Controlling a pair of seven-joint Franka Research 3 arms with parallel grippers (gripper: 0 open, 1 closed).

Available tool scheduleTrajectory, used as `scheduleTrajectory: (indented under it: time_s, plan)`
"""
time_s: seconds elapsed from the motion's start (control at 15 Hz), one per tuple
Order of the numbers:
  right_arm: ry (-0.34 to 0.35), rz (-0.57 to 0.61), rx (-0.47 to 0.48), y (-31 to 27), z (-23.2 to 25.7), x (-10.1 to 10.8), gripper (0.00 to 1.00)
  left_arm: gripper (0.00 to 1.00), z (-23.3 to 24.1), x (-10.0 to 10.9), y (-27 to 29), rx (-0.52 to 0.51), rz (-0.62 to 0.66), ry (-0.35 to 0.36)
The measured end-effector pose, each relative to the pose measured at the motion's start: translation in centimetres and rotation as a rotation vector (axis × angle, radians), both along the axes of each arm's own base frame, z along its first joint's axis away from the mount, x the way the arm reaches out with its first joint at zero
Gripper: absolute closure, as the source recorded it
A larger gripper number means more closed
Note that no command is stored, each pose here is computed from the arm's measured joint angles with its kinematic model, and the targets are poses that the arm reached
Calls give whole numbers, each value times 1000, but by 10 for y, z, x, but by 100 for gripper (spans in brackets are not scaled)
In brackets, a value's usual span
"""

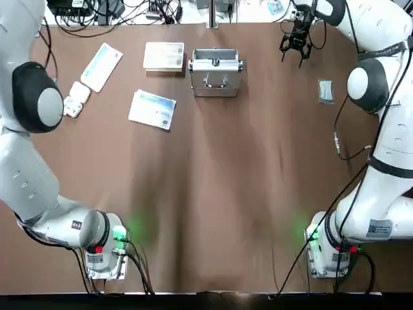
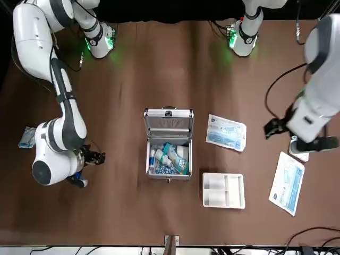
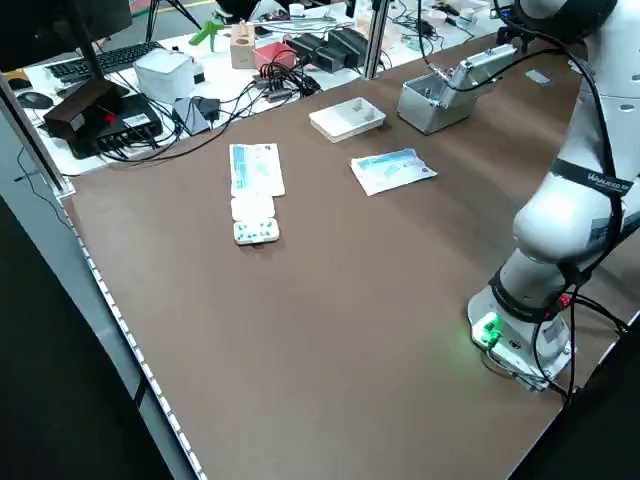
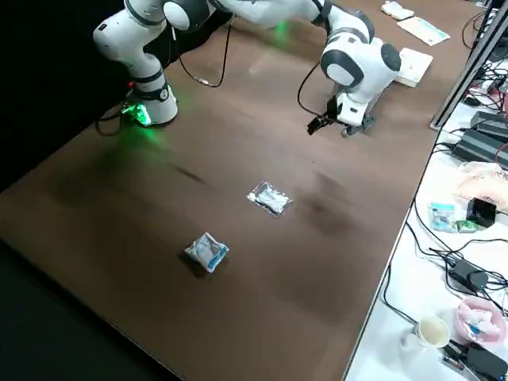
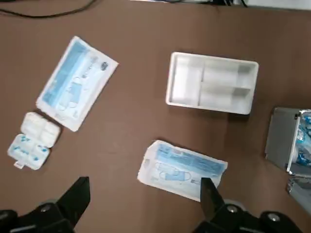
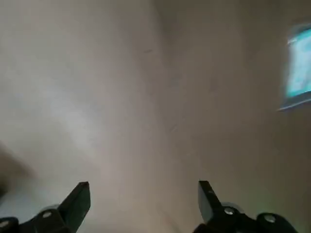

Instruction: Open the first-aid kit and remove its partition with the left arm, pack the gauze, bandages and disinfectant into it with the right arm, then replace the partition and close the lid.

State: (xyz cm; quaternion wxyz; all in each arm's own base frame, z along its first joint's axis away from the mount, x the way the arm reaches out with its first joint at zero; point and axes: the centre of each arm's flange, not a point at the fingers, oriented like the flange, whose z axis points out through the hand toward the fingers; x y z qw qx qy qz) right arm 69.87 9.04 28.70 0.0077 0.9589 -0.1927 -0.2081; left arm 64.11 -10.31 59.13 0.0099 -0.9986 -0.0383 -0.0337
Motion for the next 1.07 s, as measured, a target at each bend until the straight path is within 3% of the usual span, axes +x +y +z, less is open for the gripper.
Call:
scheduleTrajectory:
  time_s: [0.4,0.67,0.87,1.0,1.07]
  plan:
    - [-12,98,-299,-55,-29,3,4,0,12,-11,14,8,5,24]
    - [-60,126,-392,-95,-63,8,6,0,15,-12,30,14,-69,29]
    - [-14,136,-411,-107,-99,-1,10,0,26,-14,66,7,-83,21]
    - [9,144,-411,-107,-114,-6,25,0,31,-17,85,-6,-76,19]
    - [16,147,-414,-108,-118,-8,28,0,32,-18,89,-9,-73,18]
